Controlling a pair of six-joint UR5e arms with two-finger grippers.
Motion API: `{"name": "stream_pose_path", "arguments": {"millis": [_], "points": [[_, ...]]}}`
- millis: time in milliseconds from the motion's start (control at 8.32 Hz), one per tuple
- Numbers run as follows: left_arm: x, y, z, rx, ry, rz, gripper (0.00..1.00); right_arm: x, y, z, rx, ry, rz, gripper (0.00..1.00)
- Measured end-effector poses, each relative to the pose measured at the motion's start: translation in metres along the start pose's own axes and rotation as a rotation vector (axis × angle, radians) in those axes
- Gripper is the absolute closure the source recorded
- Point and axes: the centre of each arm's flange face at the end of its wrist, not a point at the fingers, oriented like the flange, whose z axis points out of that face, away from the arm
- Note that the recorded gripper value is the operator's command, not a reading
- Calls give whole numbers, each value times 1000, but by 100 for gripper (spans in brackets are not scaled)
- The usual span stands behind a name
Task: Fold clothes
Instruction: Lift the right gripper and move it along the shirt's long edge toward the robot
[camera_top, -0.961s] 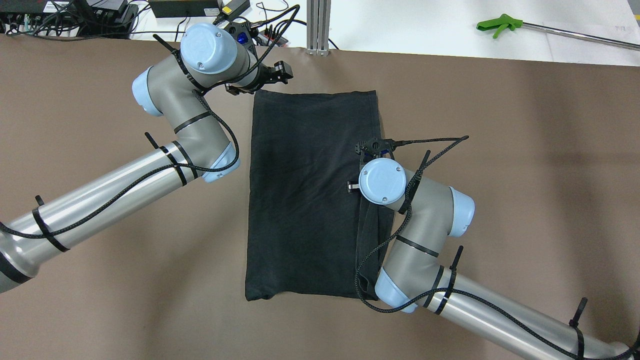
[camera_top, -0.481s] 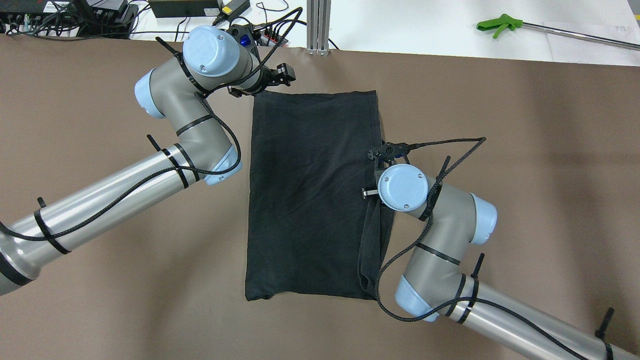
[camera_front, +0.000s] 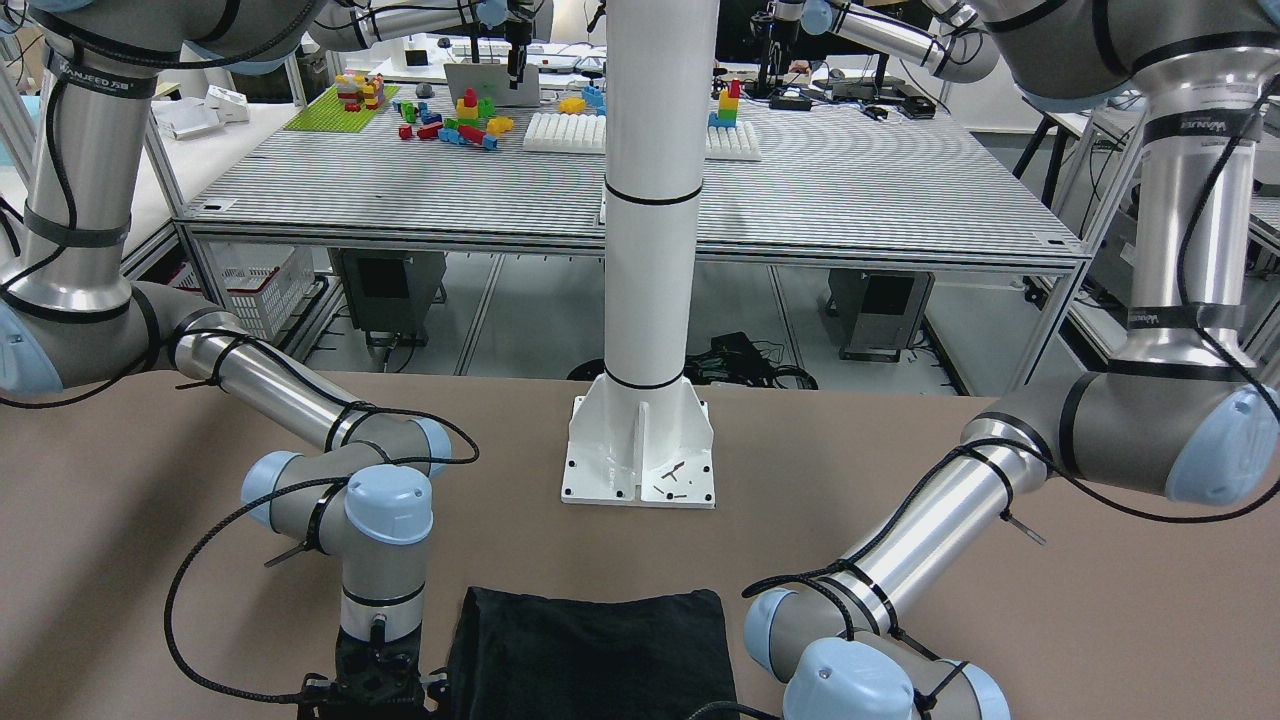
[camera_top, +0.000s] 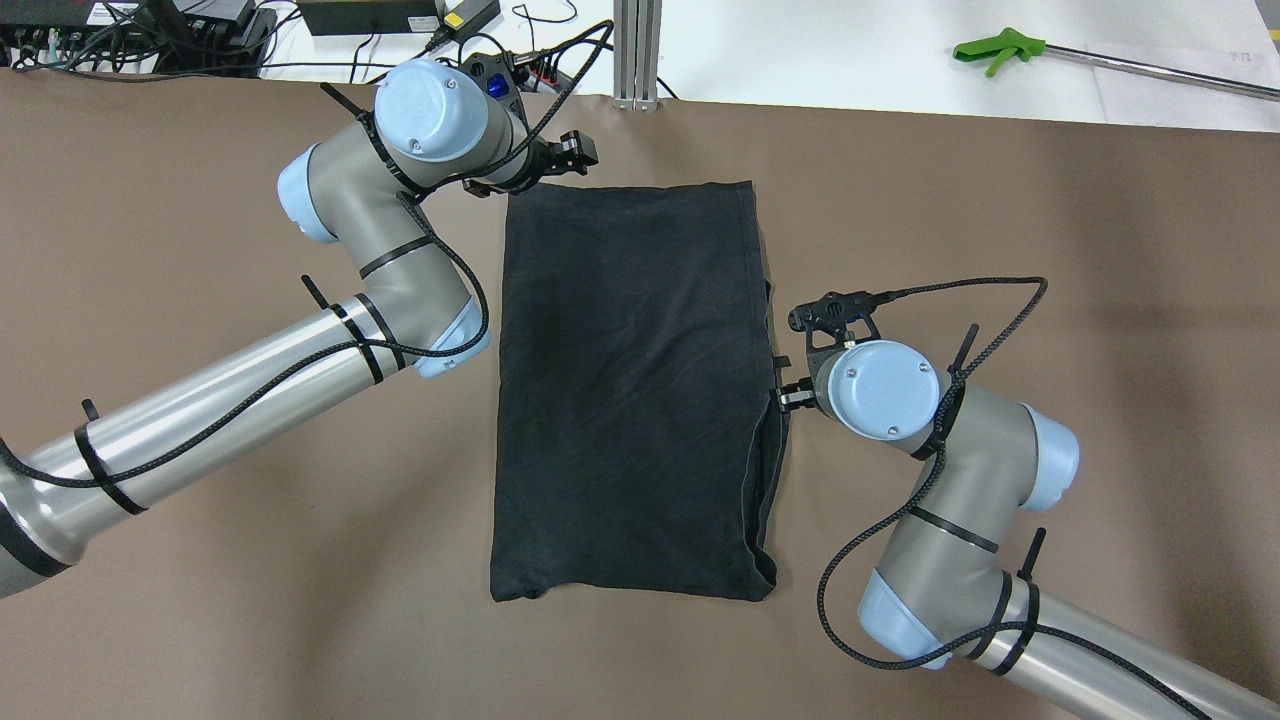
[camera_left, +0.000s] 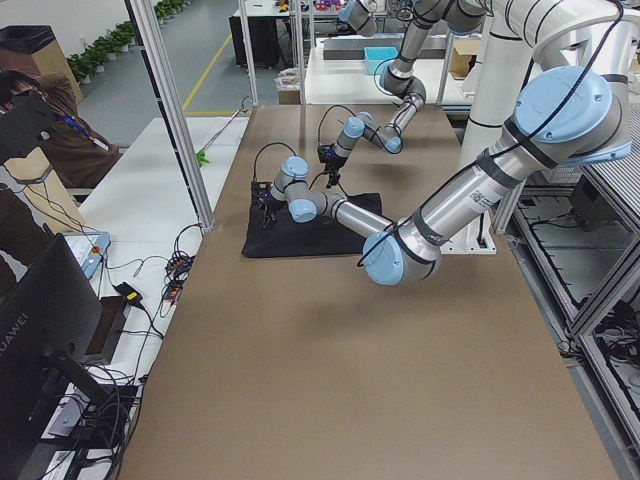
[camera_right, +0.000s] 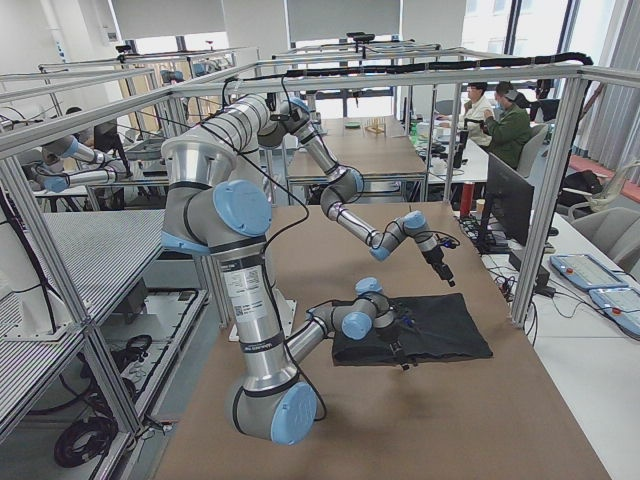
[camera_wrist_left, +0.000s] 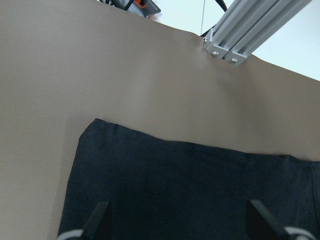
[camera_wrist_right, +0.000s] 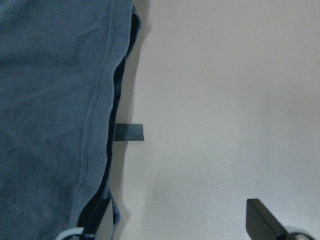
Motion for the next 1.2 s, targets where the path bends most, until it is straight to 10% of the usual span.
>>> {"name": "stream_pose_path", "arguments": {"millis": [601,1201], "points": [[1,-1,-1,3,1,0,5,-41,-24,-66,82,-300,235,6],[-1,-7,-2,11,-2,-2,5,-60,15,9,80,-463,334,6]]}}
